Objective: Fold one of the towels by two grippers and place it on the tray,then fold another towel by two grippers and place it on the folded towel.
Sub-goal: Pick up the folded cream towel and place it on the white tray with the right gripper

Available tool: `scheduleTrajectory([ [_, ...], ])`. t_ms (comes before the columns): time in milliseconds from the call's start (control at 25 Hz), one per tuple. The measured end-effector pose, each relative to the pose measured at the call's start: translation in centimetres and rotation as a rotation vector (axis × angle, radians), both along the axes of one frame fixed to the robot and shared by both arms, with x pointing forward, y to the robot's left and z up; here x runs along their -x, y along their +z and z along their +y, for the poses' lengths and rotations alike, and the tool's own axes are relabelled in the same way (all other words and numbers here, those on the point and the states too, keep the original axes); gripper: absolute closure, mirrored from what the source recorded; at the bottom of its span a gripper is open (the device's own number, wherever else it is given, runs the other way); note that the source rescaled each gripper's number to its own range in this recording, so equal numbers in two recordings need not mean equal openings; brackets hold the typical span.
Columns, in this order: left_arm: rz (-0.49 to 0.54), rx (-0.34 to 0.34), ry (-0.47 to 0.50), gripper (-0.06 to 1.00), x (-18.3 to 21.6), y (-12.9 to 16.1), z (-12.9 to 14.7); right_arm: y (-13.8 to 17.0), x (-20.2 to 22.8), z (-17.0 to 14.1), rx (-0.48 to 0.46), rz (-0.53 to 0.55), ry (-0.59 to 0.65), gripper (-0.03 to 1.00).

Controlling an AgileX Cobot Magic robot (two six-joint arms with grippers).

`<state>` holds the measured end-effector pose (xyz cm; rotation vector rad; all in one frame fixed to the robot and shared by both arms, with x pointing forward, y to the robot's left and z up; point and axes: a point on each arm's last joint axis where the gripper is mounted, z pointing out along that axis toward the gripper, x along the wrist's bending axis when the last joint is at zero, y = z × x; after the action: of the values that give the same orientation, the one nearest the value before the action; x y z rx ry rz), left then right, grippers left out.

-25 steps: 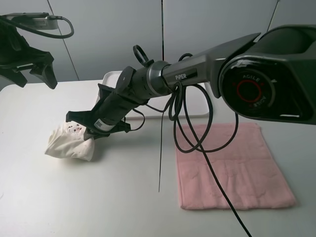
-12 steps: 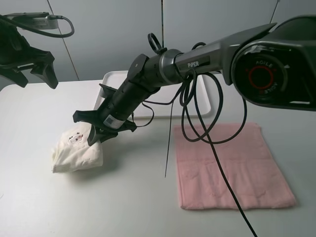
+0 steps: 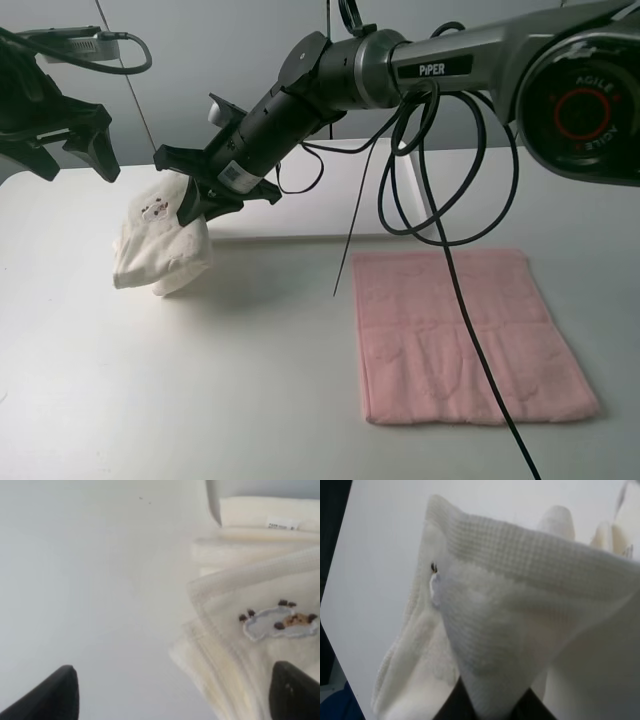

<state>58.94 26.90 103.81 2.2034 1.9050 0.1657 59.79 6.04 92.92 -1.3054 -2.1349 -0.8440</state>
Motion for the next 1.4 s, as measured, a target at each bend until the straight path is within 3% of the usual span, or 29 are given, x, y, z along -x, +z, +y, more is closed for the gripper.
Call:
scheduleTrajectory([
  [320, 0.002, 0.026, -0.009, -0.04, 0.0, 0.0, -0.2, 0.4, -2.8, -2.5, -0.02, -0.008, -0.092, 0.89],
  [800, 0.005, 0.04, -0.011, -0.03, 0.1, 0.0, -0.4, 0.8, -9.2, -11.5, -0.079, -0.012, -0.312, 0.89],
  [1000, 0.005, 0.04, -0.011, -0.03, 0.1, 0.0, -0.4, -1.3, -10.8, -14.4, -0.035, -0.005, -0.37, 0.89],
  [1200, 0.007, 0.057, -0.011, -0.03, 0.1, 0.0, -0.5, -5.0, -11.5, -15.0, 0.014, 0.014, -0.411, 0.89],
  [1400, 0.007, 0.058, -0.012, -0.03, 0.1, 0.0, -0.5, -5.6, -12.1, -15.4, 0.053, -0.054, -0.45, 0.89],
])
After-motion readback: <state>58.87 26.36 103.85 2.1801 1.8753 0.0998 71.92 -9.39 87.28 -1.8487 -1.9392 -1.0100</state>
